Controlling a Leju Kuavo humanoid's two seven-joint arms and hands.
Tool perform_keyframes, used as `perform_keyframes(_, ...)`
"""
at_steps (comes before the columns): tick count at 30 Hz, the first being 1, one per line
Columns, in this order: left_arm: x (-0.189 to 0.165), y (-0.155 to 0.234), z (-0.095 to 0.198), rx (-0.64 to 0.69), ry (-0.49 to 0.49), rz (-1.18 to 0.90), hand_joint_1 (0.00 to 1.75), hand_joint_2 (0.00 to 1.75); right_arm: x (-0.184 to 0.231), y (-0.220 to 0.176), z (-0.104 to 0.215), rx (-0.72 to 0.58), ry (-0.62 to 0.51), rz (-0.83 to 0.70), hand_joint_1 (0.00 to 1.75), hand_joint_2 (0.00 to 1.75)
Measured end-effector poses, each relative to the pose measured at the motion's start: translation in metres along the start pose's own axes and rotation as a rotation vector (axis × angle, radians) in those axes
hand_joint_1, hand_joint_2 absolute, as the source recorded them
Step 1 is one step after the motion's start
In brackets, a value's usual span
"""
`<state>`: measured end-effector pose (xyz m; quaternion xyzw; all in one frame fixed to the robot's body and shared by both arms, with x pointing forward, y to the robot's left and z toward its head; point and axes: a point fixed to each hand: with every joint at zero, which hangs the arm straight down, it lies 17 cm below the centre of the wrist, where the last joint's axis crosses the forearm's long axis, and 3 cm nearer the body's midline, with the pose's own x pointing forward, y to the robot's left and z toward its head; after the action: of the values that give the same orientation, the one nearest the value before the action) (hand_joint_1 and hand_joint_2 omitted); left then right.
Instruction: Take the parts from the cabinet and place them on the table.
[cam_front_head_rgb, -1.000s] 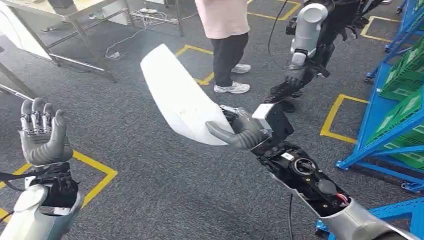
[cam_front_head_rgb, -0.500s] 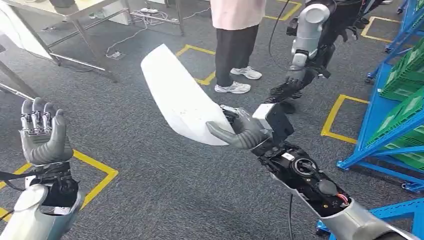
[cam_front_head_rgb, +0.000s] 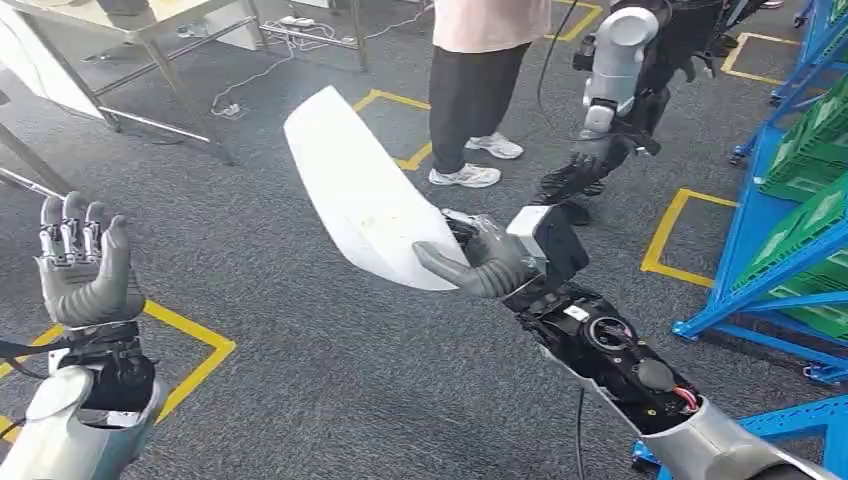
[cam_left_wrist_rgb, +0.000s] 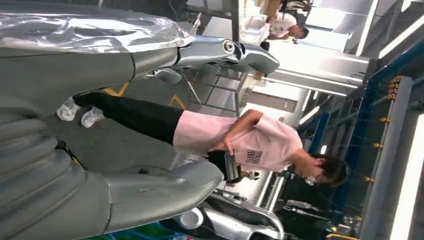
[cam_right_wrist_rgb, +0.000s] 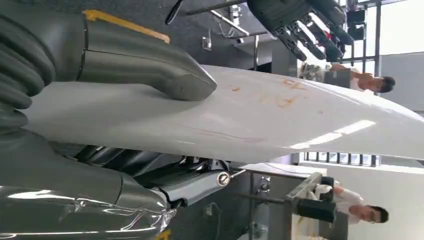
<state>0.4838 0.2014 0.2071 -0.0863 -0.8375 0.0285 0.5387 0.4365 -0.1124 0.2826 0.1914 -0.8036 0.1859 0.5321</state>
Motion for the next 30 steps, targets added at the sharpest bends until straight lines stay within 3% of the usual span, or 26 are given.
perform_keyframes(30,-0.0019,0.0011,-0.0002,0.007,0.012,0.008,0.0,1.75,-0.0034,-0.0021,0.0009,-0.014,0.012,0.012,1.75,1.75)
